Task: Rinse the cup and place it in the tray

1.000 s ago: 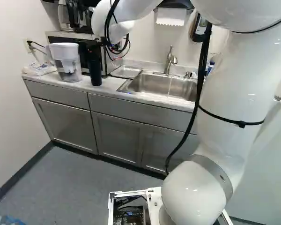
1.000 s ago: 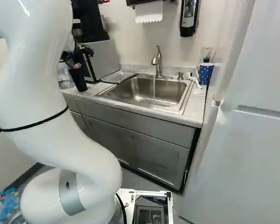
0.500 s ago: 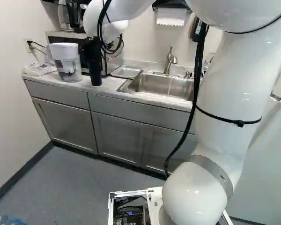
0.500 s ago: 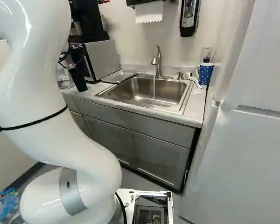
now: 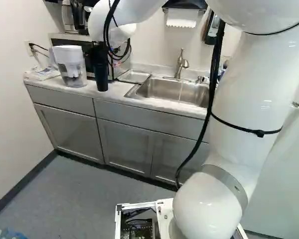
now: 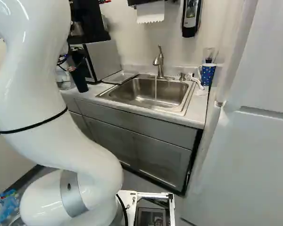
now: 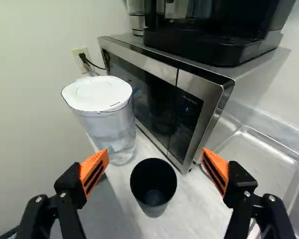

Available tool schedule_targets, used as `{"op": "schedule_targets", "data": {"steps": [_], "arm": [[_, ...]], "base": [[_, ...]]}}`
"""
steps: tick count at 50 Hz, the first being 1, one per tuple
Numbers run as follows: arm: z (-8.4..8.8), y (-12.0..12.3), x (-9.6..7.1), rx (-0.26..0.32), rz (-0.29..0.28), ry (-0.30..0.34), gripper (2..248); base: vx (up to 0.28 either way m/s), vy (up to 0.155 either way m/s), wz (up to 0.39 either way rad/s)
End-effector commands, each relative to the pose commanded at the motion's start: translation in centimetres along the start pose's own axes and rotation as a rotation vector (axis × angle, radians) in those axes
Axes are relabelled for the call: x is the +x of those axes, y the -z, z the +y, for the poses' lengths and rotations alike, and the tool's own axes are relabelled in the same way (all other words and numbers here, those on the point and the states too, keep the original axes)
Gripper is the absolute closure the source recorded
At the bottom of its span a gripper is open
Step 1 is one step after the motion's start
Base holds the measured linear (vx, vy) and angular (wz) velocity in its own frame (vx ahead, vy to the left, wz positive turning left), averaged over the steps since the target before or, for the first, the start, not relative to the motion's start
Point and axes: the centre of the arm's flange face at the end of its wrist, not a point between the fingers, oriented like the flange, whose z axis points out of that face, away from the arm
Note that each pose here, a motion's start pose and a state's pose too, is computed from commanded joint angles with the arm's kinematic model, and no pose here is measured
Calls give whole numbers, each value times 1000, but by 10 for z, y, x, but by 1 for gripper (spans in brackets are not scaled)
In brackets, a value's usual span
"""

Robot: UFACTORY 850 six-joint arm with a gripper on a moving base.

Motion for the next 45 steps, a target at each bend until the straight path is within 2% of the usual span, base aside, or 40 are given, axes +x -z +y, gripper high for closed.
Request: {"op": "schedule_targets", "data": {"steps": [45], "arm": [[-5, -17, -39, 8, 4, 3, 3]], "base": [[0, 0, 0]]}}
